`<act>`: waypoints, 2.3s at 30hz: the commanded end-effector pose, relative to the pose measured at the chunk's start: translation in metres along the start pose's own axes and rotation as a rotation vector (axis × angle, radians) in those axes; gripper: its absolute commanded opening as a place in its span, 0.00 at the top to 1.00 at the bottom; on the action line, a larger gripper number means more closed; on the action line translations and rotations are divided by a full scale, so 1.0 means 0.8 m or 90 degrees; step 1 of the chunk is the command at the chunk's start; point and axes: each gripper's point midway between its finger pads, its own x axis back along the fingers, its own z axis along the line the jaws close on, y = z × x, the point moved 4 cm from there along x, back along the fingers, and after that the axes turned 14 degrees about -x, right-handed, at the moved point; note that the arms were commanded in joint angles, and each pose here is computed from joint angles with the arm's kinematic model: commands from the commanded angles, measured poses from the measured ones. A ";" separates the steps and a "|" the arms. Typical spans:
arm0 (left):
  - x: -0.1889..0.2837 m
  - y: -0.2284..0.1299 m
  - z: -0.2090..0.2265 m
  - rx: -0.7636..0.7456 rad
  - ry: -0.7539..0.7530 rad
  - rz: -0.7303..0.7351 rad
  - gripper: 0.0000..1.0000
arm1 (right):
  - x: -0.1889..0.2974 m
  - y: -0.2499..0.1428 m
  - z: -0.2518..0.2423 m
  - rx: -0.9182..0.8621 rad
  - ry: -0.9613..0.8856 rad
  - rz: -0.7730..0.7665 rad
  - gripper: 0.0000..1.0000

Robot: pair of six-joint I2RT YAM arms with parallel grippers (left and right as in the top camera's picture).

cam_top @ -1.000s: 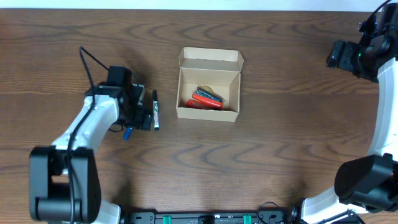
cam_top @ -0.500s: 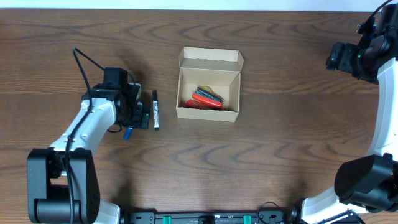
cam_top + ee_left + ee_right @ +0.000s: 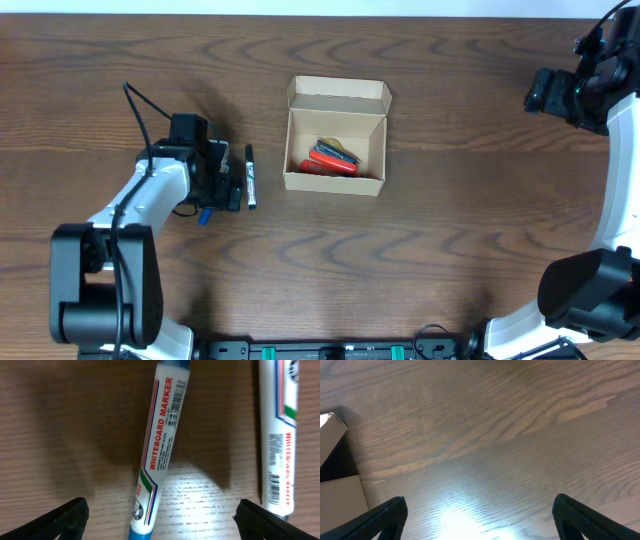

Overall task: Pack container
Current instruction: 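Close the left gripper on the blue-capped whiteboard marker, then lift the blue marker and lower it into the cardboard box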

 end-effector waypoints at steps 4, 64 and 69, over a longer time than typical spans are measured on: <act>-0.014 -0.005 -0.001 0.003 -0.012 0.016 0.05 | 0.002 -0.001 -0.002 0.010 -0.006 -0.002 0.09; 0.227 0.155 -0.169 -0.629 -0.112 -0.201 0.94 | 0.002 -0.004 -0.003 0.032 -0.008 0.005 0.12; 0.190 0.168 -0.191 -0.729 -0.110 -0.181 0.94 | 0.002 -0.004 -0.003 0.033 -0.008 0.006 0.13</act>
